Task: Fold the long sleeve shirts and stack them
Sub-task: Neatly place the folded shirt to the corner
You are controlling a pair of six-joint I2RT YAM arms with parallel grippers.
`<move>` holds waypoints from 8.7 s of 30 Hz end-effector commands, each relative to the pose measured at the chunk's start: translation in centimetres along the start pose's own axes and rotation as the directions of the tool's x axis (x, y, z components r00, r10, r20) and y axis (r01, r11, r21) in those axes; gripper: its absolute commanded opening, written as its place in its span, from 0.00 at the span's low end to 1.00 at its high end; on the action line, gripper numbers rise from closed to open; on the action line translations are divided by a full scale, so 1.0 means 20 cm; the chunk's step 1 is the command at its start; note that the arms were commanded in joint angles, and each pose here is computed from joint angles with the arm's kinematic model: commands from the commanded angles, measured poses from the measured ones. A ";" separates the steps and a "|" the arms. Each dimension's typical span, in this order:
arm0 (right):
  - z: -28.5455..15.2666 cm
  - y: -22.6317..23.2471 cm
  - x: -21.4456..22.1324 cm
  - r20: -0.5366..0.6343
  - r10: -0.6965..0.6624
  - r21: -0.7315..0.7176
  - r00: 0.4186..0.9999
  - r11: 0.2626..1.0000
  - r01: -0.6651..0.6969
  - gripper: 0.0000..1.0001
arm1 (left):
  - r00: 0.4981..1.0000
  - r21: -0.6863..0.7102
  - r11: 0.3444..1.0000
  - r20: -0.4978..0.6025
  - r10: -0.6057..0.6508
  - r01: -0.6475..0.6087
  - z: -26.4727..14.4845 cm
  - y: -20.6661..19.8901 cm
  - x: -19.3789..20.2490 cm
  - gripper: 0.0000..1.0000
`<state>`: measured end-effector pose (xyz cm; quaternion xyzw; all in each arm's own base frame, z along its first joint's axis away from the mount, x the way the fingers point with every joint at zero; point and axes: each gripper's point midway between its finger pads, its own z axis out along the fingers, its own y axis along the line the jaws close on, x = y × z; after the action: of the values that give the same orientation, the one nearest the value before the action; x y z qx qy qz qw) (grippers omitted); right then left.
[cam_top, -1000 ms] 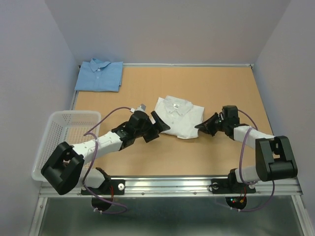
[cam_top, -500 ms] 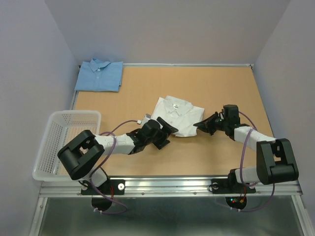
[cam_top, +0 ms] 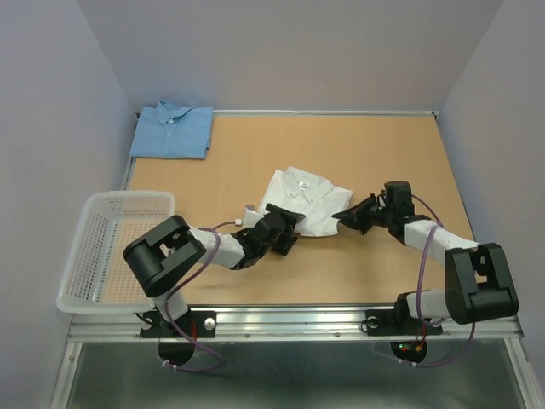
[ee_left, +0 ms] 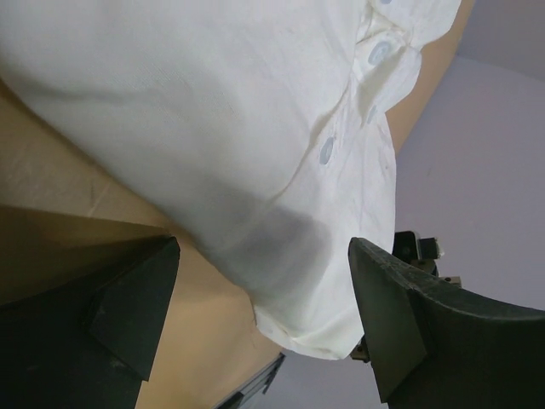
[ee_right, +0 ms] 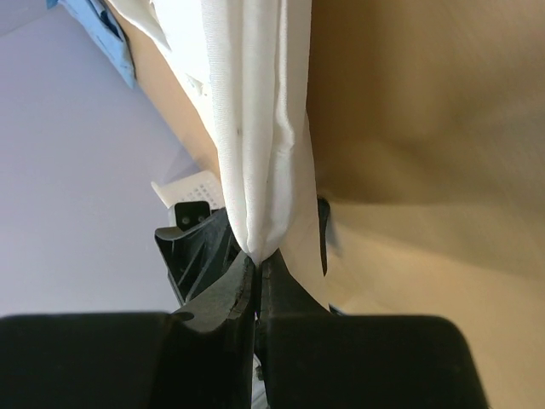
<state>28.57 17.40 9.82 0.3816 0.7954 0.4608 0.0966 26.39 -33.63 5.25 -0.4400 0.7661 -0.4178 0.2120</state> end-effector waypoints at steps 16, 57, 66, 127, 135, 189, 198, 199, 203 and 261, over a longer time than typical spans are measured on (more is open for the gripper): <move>0.00 0.03 0.13 -0.069 -0.012 -0.032 0.998 0.999 0.010 0.01 | 0.973 0.036 0.996 0.213 -0.090 0.084 0.12 0.10 -0.23 0.92; -0.28 0.24 0.03 0.142 -0.636 0.062 0.759 0.770 0.634 0.85 | 0.567 0.023 0.569 0.114 0.816 -0.822 0.27 -0.65 -0.52 0.00; -0.35 0.25 -0.04 0.186 -0.694 0.163 0.696 0.720 0.675 0.85 | 0.302 -0.131 0.307 0.055 0.952 -0.943 0.35 -0.92 -0.93 0.00; -0.30 0.30 -0.24 0.105 -0.806 0.334 0.583 0.580 0.743 0.84 | 0.526 0.176 0.806 0.829 0.188 -0.565 -0.33 -1.30 -2.63 0.00; -0.30 0.29 -0.23 0.102 -0.807 0.334 0.581 0.578 0.744 0.84 | 0.645 0.253 0.867 0.757 0.099 -0.429 -0.13 -1.04 -2.64 0.01; -0.30 0.32 -0.21 0.100 -0.806 0.300 0.583 0.584 0.755 0.84 | 0.968 0.188 0.962 0.189 0.162 -0.198 0.15 -0.64 -1.95 0.56; -0.30 0.32 -0.21 0.098 -0.807 0.299 0.582 0.581 0.756 0.84 | 0.937 0.034 0.953 0.197 0.289 -0.301 0.07 -0.54 -1.91 0.85; -0.30 0.32 -0.21 0.100 -0.808 0.298 0.580 0.581 0.757 0.84 | 0.931 0.012 0.949 0.202 0.306 -0.314 0.06 -0.55 -1.92 0.86; -0.31 0.33 -0.21 0.105 -0.812 0.299 0.574 0.577 0.760 0.84 | 0.912 -0.068 0.936 0.208 0.353 -0.346 -0.03 -0.56 -1.86 0.93; -0.28 0.38 -0.23 0.080 -0.848 0.289 0.523 0.522 0.802 0.84 | 0.739 -0.414 0.848 0.446 0.505 -0.330 -0.42 -0.47 -2.73 0.79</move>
<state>31.30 12.59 15.38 0.0229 0.9248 0.2260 0.3052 51.25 13.67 11.40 -0.4011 0.8308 -0.0701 0.3796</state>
